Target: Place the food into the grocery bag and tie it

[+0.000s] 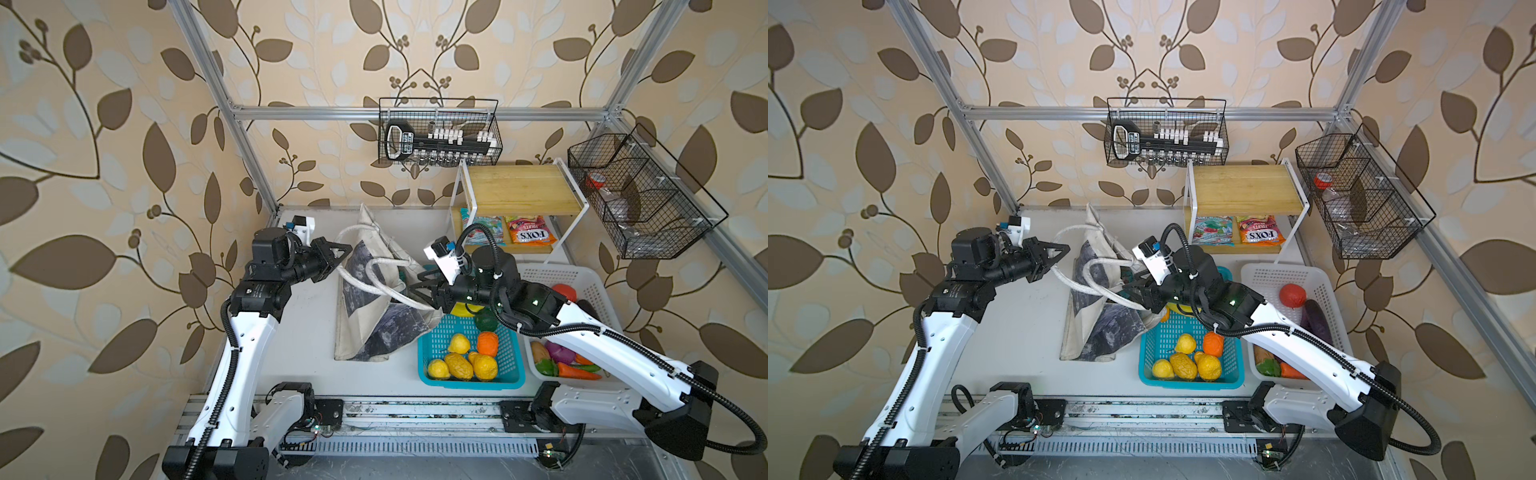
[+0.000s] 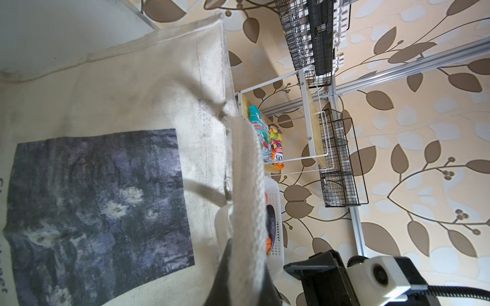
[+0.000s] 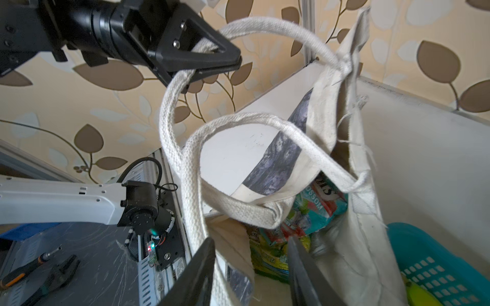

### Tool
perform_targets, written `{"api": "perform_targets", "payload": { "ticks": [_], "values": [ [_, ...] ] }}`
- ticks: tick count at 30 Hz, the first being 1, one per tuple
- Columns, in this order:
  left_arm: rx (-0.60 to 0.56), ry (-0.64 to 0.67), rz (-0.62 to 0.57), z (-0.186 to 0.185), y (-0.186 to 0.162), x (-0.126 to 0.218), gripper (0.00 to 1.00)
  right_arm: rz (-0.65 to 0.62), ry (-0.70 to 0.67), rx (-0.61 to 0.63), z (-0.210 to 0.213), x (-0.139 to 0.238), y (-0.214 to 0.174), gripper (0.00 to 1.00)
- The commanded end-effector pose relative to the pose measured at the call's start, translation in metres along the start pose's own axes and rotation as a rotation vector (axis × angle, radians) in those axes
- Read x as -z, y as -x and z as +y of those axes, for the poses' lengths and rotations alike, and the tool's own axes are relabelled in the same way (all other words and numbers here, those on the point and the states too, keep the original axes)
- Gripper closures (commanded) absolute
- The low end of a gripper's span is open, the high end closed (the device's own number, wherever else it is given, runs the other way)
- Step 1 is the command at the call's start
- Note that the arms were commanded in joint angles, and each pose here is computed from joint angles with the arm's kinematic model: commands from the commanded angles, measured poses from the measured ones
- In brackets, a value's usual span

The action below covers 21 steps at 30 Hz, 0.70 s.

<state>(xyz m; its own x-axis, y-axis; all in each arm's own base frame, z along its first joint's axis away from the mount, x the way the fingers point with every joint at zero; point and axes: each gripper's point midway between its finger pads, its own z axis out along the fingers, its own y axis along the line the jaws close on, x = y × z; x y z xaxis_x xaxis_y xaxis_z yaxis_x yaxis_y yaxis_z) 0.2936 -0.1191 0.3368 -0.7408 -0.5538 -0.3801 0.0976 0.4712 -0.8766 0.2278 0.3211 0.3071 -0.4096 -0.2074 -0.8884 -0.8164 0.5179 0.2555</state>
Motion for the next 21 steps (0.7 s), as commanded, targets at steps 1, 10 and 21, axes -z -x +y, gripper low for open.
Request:
{"api": "perform_targets", "payload": {
  "ticks": [1, 10, 21],
  "values": [
    [-0.052, -0.048, -0.013, -0.019, 0.005, 0.0, 1.0, 0.009, 0.07, 0.068, 0.023, -0.001, -0.005, 0.48],
    [-0.064, -0.06, 0.0, -0.026, -0.001, -0.004, 1.0, 0.042, 0.015, 0.082, 0.014, -0.016, -0.013, 0.67],
    [-0.129, -0.038, -0.03, -0.032, -0.005, 0.007, 0.31, 0.026, 0.053, 0.086, 0.025, -0.026, -0.008, 0.75]
  ]
}}
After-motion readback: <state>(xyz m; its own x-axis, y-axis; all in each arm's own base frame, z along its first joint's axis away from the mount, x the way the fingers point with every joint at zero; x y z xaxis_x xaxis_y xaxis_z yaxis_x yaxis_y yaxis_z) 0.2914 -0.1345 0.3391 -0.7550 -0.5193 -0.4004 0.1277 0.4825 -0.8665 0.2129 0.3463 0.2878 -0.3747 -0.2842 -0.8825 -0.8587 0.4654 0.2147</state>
